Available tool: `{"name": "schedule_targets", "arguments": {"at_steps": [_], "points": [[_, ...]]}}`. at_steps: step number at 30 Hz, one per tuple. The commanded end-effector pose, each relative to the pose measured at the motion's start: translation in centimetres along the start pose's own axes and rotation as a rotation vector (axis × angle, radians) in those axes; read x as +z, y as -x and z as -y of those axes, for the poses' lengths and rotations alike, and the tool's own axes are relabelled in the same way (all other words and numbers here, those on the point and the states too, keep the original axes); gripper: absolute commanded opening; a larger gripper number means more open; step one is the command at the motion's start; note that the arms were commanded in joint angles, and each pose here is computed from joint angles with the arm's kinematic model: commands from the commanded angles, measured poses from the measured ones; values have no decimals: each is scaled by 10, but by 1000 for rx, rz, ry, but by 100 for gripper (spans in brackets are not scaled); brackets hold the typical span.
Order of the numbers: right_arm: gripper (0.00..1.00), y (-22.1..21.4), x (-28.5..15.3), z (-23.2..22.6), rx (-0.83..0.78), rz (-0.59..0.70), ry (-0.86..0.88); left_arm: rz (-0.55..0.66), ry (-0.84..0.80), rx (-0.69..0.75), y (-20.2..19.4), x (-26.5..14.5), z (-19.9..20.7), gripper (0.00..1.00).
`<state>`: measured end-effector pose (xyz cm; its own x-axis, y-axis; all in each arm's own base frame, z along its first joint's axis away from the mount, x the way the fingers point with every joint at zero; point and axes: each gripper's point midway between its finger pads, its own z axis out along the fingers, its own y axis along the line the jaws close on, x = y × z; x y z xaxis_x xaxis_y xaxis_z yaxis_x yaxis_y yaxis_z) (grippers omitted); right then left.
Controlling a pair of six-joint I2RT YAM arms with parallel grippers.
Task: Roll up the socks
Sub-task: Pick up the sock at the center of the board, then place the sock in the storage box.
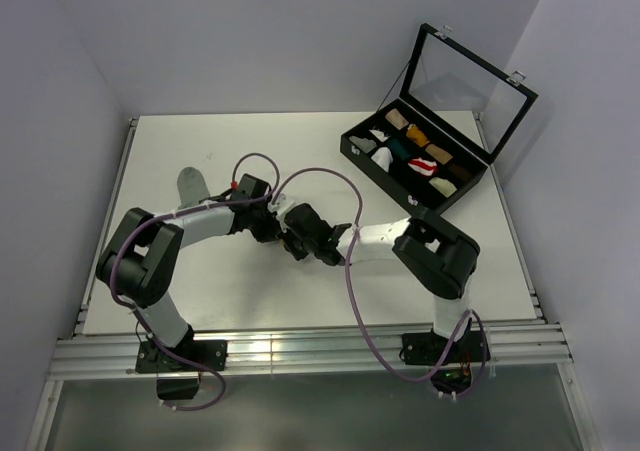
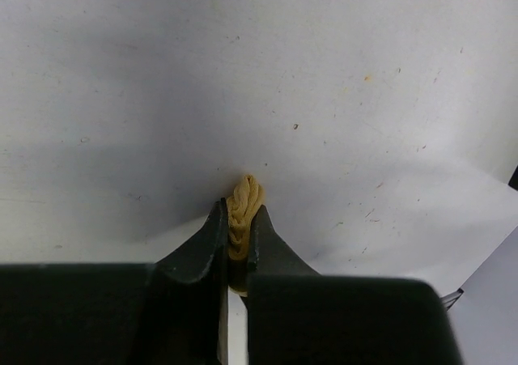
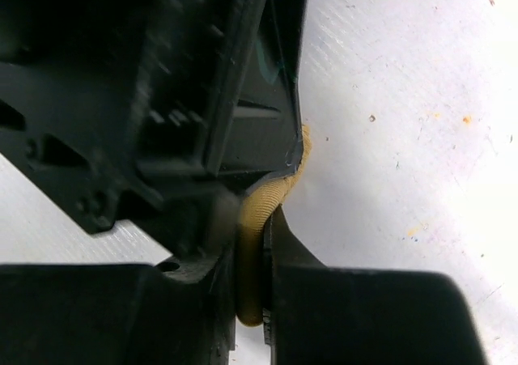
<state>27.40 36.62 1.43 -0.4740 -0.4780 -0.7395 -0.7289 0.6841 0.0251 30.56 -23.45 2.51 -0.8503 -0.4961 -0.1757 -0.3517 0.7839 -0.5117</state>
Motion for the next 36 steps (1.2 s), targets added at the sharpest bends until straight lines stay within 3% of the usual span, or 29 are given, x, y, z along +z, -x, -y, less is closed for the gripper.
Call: {"name": "schedule_targets", "arguments": {"at_steps": [1, 4, 6, 10, 14, 19, 27, 32, 36], "points": [[0, -73, -9, 1, 34, -201, -10, 14, -28, 10, 2, -10, 13, 11], [0, -72, -24, 7, 64, -189, -26, 70, -31, 8, 17, -23, 18, 25], [0, -72, -33, 11, 72, -190, -40, 125, -44, -5, 33, -36, 22, 41], [0, -40, -58, 17, 121, -98, -45, 234, -69, -9, 69, -70, 29, 62], [0, -16, -85, 34, 195, -53, -65, 355, -91, 2, 103, -113, 31, 74], [0, 27, -130, 82, 314, 65, -152, 594, -99, 73, 140, -189, 29, 89], [0, 42, -202, 196, 572, 130, -421, 952, -13, 146, 158, -308, -6, 100], [0, 32, -231, 266, 738, 146, -551, 1057, 74, 153, 152, -337, -33, 99], [0, 26, -227, 296, 760, 88, -569, 1114, 82, 138, 143, -337, -49, 100]]}}
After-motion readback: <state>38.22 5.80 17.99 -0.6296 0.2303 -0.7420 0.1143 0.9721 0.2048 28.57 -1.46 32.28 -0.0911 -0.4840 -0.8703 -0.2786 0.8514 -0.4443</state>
